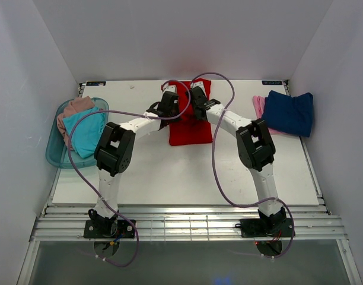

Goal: Fold and stack the t-shirts
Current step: Fold the folded rectangular tshirt in 1/3 of the way

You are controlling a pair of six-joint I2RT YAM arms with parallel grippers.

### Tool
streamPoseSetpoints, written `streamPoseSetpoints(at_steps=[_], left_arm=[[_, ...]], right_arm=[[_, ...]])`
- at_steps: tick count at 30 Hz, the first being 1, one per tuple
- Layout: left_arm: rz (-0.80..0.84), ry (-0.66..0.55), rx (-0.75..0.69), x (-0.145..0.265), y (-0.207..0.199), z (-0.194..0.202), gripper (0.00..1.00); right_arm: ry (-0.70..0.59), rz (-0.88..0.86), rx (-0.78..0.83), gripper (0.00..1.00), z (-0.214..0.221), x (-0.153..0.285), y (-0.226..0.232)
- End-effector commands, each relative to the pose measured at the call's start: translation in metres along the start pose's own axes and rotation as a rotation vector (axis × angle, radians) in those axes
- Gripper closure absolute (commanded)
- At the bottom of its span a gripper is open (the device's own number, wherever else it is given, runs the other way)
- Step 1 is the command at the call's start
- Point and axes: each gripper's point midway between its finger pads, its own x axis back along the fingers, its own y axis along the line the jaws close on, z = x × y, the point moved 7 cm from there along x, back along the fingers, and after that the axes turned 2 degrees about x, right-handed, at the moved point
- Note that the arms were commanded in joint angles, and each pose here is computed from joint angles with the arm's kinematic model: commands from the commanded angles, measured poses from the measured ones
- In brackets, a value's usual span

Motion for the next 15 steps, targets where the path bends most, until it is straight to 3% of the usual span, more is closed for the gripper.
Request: streamPoseSetpoints(at_steps=[1,3,5,6,7,9,12,15], left_arm=[[0.001,-0.057,0.012,-0.004,-0.001,-0.018,1.0],[-0.017,-0.065,0.021,-0.005,0.001,-0.019,1.0],[-0.052,-0.087,0.029,-0.007,0.004,-0.023,0.91],[-0.068,-0.101,0.034,-0.006,0.005,-0.026,0.68],[-0.085,-0.121,0.04,-0.004,0.006,-0.031,0.54],[-0.146,-0.195,0.057,0.007,0.009,-0.048,0.26],[-0.245,-0.29,0.078,0.024,0.012,-0.077,0.16],[-0.276,-0.321,0.096,0.037,0.012,-0.092,0.16]], right_arm=[[-0.071,0.01,-0.019,0.92,-0.024,-0.013,-0.004],[-0.077,0.027,-0.021,0.92,-0.024,-0.025,-0.007],[-0.105,0.05,-0.024,0.71,-0.034,-0.03,-0.013],[-0.119,0.066,-0.028,0.62,-0.037,-0.035,-0.017],[-0.132,0.089,-0.03,0.54,-0.042,-0.034,-0.021],[-0.174,0.132,-0.038,0.5,-0.058,-0.026,-0.036],[-0.248,0.214,-0.042,0.45,-0.076,-0.001,-0.057],[-0.302,0.205,-0.066,0.45,-0.079,0.024,-0.069]])
